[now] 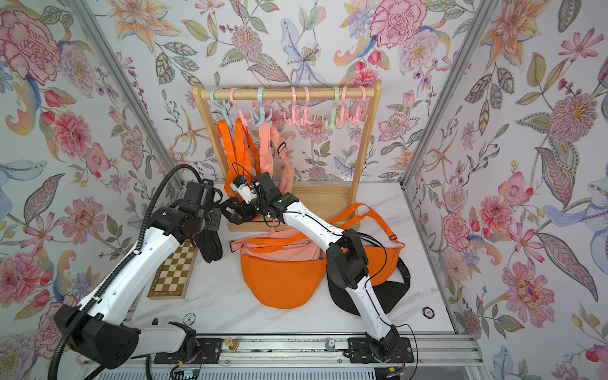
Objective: Take the bag off the hook
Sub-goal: Place the bag at the center of the board.
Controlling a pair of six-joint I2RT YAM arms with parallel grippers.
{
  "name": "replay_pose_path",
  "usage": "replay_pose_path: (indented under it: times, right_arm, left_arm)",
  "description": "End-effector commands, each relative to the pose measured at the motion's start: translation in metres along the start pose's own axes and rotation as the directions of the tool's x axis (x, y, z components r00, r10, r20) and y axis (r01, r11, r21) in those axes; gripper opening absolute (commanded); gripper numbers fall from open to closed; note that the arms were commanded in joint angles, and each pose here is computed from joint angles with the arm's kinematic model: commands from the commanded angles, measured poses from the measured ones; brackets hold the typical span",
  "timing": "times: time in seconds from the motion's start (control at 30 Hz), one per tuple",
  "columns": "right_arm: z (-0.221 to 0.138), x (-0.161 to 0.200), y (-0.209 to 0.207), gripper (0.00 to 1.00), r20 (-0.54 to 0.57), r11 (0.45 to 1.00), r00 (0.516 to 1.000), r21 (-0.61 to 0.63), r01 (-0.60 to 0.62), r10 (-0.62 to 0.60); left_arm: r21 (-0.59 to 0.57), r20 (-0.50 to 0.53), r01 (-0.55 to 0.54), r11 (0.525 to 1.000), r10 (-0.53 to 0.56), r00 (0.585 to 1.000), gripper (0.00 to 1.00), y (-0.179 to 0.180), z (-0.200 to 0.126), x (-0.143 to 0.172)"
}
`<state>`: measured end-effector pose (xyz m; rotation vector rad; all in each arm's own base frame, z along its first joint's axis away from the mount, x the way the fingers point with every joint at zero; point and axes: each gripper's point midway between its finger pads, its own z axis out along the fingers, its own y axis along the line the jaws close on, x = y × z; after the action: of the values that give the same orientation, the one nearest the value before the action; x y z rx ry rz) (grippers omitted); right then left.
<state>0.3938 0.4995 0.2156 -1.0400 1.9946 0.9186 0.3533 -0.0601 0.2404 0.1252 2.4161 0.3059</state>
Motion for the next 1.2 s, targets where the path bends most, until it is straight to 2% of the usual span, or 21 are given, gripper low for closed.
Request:
replay_pose_path:
  times: [0.0, 0.13, 0.23, 0.3, 0.37, 0.43, 0.6, 0.73, 0.77, 0.93, 1.07, 1.17]
  right_arm:
    - [-0.008, 0.006, -0.008, 0.0, -0.015, 0.999, 1.0, 0.033, -0.01, 0.011]
    - [-0.014, 0.009, -0.017, 0.0, -0.018, 0.998, 1.0, 0.056, -0.014, 0.015]
    - [-0.019, 0.01, -0.022, 0.0, -0.017, 0.997, 1.0, 0.071, -0.013, 0.014]
    - [-0.023, 0.009, -0.025, 0.0, -0.015, 0.997, 1.0, 0.083, -0.009, 0.011]
    - [-0.026, 0.01, -0.026, 0.03, -0.016, 0.996, 1.0, 0.088, -0.007, 0.008]
    - [-0.029, 0.01, -0.027, 0.07, -0.014, 0.996, 1.0, 0.091, -0.005, 0.006]
    - [-0.033, 0.011, -0.021, 0.07, -0.015, 0.996, 1.0, 0.085, 0.006, -0.005]
    - [-0.035, 0.015, -0.007, 0.04, -0.022, 0.995, 0.999, 0.092, 0.042, -0.04]
    - [-0.034, 0.017, -0.004, 0.04, -0.026, 0.994, 0.998, 0.096, 0.053, -0.051]
    - [-0.029, 0.033, 0.017, 0.03, -0.062, 0.992, 0.995, 0.086, 0.088, -0.083]
    - [-0.019, 0.053, 0.043, 0.03, -0.107, 0.989, 0.986, 0.065, 0.133, -0.126]
    - [-0.005, 0.071, 0.062, 0.03, -0.144, 0.986, 0.978, 0.046, 0.161, -0.153]
  left_arm:
    - [0.093, -0.019, 0.03, 0.995, -0.028, 0.999, 0.0, -0.028, 0.033, 0.009]
    - [0.169, -0.038, 0.086, 0.982, -0.081, 0.996, 0.04, -0.054, 0.063, 0.02]
    - [0.213, -0.039, 0.108, 0.971, -0.102, 0.994, 0.16, -0.07, 0.074, 0.018]
    - [0.247, -0.036, 0.113, 0.962, -0.107, 0.994, 0.45, -0.079, 0.074, 0.012]
    - [0.278, -0.02, 0.125, 0.952, -0.124, 0.992, 0.66, -0.082, 0.067, 0.002]
    - [0.301, 0.015, 0.134, 0.944, -0.145, 0.989, 0.76, -0.08, 0.052, -0.012]
    - [0.339, 0.12, 0.157, 0.927, -0.208, 0.971, 0.86, -0.059, -0.005, -0.046]
    - [0.317, 0.18, 0.192, 0.929, -0.257, 0.949, 0.93, -0.033, -0.036, -0.052]
    - [0.312, 0.185, 0.205, 0.927, -0.272, 0.944, 0.99, -0.028, -0.04, -0.049]
    - [0.28, 0.191, 0.273, 0.92, -0.333, 0.923, 1.0, -0.007, -0.042, -0.035]
    - [0.27, 0.245, 0.327, 0.906, -0.393, 0.886, 1.0, 0.012, -0.047, -0.04]
    - [0.27, 0.255, 0.341, 0.9, -0.408, 0.877, 1.0, 0.017, -0.047, -0.043]
